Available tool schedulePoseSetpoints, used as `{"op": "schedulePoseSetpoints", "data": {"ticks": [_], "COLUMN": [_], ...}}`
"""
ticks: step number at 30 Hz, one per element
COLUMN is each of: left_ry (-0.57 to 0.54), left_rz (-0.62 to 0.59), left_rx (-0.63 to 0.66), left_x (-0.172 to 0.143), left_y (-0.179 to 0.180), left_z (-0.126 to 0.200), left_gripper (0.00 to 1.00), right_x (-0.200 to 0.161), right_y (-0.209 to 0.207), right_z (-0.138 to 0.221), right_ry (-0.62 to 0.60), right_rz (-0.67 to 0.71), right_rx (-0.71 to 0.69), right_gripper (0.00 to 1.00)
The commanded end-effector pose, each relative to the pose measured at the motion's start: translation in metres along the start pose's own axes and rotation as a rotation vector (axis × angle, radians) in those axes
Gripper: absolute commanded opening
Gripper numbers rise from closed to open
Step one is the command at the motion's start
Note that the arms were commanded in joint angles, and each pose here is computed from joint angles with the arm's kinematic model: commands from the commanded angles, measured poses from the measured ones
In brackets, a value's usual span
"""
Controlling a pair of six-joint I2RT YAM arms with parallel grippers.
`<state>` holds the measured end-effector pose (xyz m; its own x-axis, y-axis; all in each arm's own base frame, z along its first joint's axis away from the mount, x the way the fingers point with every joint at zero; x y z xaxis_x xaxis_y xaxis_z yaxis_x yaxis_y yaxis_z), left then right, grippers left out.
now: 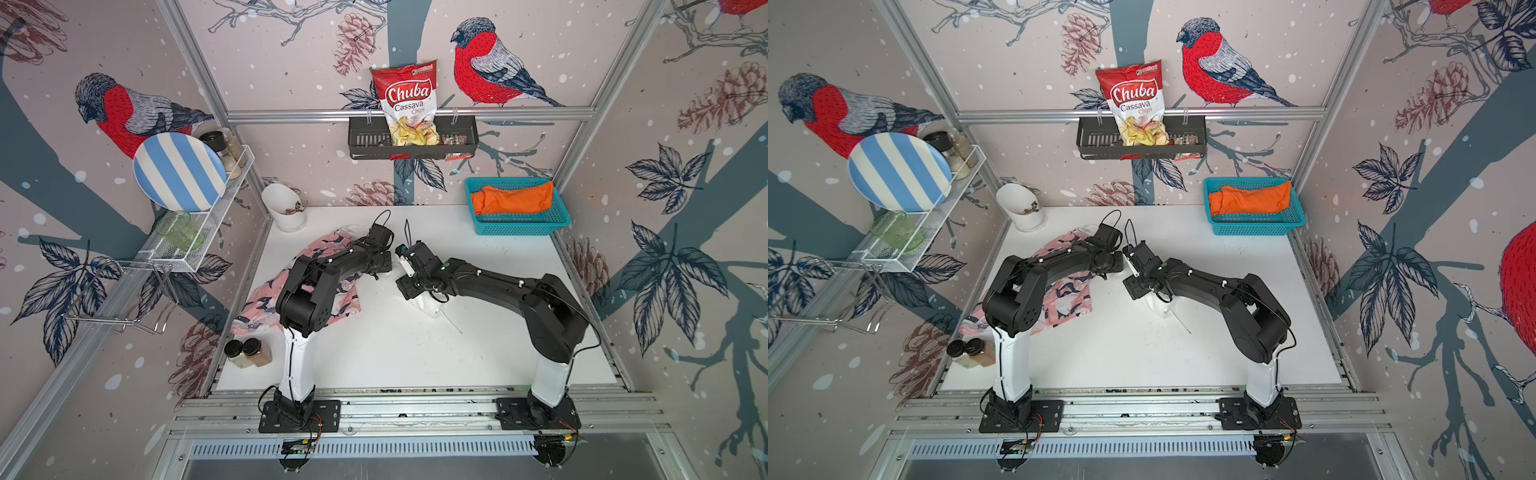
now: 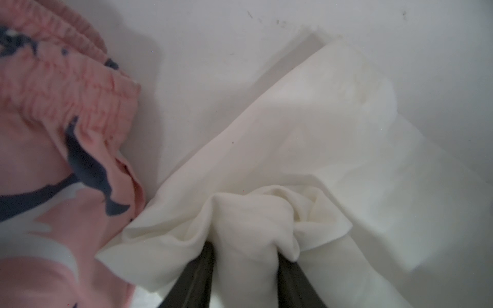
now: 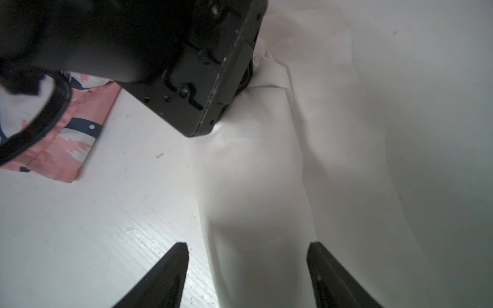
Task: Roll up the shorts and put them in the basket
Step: Roll the shorts at the center of the board.
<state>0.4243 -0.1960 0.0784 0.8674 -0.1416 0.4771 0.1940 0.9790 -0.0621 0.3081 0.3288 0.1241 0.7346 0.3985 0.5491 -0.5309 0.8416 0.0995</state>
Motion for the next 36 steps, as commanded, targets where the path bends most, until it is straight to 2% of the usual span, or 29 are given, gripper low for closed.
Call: {"op": "schedulePoseSetpoints", "data": {"ticks": [1, 5, 9, 14, 20, 22, 27, 33, 36], "left_ry": [0.094, 0.066, -0.006, -0.085, -0.097, -0.091, -0.046, -0.075, -0.071], "left_rz": [-0.013, -0.012, 0.016, 0.058, 0.091, 0.106, 0.148, 0.177, 0.194], "left_rx": [-0.007, -0.016, -0.023, -0.056, -0.094, -0.111, -0.198, -0.363, -0.388], "left_x": [-0.020, -0.017, -0.012, -0.019, -0.049, -0.061, -0.089, -0.087, -0.086], "left_y": [0.003, 0.003, 0.004, 0.009, 0.014, 0.013, 0.004, -0.024, -0.028], "left_z": [-0.004, 0.004, 0.032, 0.081, 0.121, 0.125, 0.113, 0.097, 0.087], "left_gripper": [0.42, 0.44, 0.51, 0.59, 0.62, 0.62, 0.66, 0.75, 0.78], "right_x": [-0.003, -0.008, -0.018, -0.029, -0.031, -0.032, -0.041, -0.057, -0.061], "right_y": [-0.001, 0.000, 0.002, 0.017, 0.026, 0.017, -0.011, -0.021, -0.023], "right_z": [-0.010, -0.007, 0.005, 0.018, 0.013, 0.000, -0.025, -0.039, -0.041], "right_ry": [0.048, 0.085, 0.128, 0.168, 0.203, 0.210, 0.206, 0.234, 0.239], "right_rz": [0.003, -0.094, -0.271, -0.476, -0.597, -0.640, -0.738, -0.760, -0.761], "right_rx": [0.052, 0.170, 0.358, 0.680, 0.870, 0.844, 0.772, 0.741, 0.731], "right_gripper": [0.56, 0.18, 0.06, 0.05, 0.05, 0.03, 0.02, 0.01, 0.01]}}
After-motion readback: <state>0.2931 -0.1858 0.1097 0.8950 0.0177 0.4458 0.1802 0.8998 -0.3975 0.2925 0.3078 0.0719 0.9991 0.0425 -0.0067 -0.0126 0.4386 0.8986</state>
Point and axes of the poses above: each gripper's point midway between its finger pads, its own z axis back along the fingers, its own y axis along the line the jaws close on, x = y × z, the point moved 6 cm from there along z, back along the fingers, and after that the axes turned 12 degrees about -z, right-handed, at the moved point
